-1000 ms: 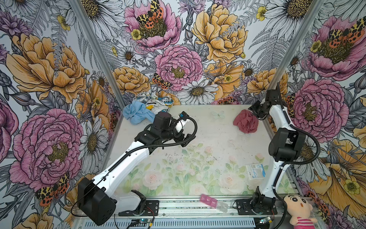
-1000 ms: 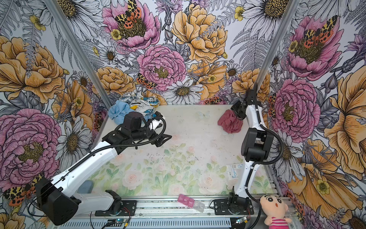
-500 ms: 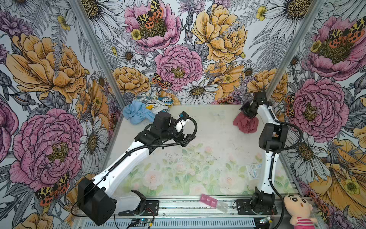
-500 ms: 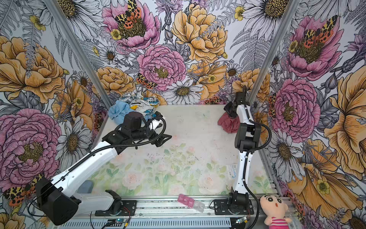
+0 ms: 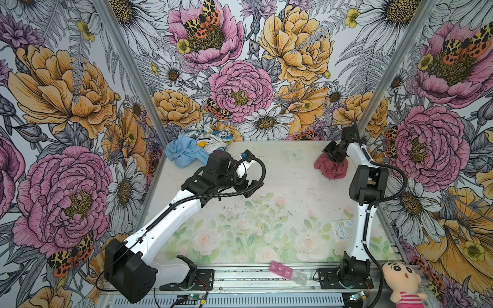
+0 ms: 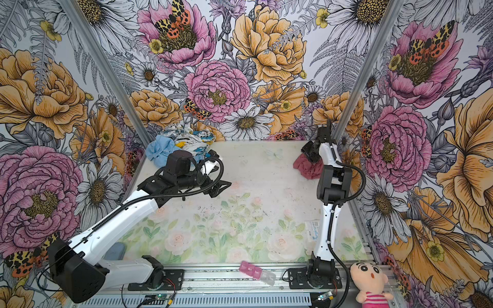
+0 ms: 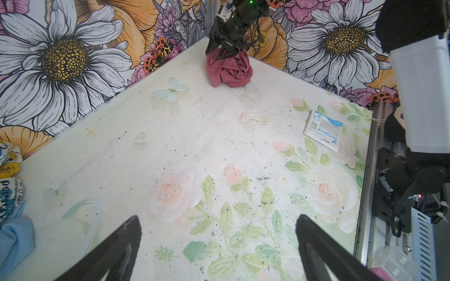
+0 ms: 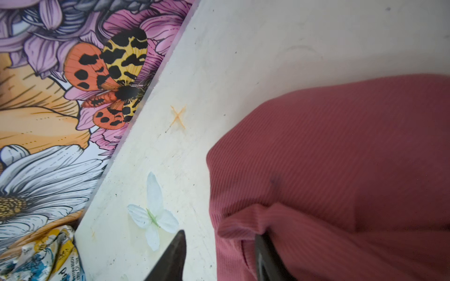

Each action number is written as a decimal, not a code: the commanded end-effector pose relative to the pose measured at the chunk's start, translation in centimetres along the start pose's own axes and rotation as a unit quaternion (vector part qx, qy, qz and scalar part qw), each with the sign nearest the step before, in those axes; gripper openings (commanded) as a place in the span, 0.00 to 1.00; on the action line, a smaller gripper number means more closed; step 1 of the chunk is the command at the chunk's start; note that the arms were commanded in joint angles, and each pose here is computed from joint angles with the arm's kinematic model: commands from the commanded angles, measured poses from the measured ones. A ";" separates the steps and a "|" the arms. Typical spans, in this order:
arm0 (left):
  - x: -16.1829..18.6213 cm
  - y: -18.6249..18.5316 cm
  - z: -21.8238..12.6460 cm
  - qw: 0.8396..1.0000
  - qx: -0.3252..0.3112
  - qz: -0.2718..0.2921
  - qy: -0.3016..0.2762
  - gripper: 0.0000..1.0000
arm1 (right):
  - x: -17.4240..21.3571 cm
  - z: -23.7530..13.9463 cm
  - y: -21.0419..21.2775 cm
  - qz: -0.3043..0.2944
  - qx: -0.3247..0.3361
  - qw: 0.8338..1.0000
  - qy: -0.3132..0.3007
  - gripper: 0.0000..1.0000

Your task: Pick out a specific cloth from the pile

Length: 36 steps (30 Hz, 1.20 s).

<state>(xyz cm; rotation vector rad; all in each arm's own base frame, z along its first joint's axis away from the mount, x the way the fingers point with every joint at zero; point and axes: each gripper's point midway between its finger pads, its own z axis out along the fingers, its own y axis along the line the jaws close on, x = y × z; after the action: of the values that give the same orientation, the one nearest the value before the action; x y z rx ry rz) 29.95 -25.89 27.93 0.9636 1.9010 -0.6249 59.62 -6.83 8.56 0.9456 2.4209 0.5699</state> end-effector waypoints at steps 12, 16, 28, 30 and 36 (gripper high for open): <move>-3.0 4.3 -5.3 0.986 -0.118 -0.010 -0.121 0.99 | -3.4 -17.8 8.9 -0.090 -0.093 0.980 -0.153 0.75; -3.0 6.5 -7.0 0.976 -0.166 -0.024 -0.139 0.99 | -0.7 -21.8 8.7 -0.116 -0.125 0.968 -0.186 0.75; 7.0 16.2 -19.0 0.775 -0.574 -0.193 -0.179 0.99 | 10.4 -30.3 -2.2 -0.194 -0.086 0.879 -0.428 1.00; 9.8 16.6 -20.0 0.738 -0.621 -0.197 -0.178 0.99 | 11.9 -29.1 -4.9 -0.180 -0.062 0.881 -0.433 0.99; 14.8 17.6 -19.5 0.679 -0.693 -0.167 -0.177 0.99 | 14.5 -25.2 -9.2 -0.192 0.006 0.899 -0.395 0.99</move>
<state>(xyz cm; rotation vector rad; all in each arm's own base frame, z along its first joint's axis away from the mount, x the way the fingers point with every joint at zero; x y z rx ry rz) 31.40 1.33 21.12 -0.3085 1.7336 0.3845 31.30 -6.92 18.91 0.5423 1.8257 0.1014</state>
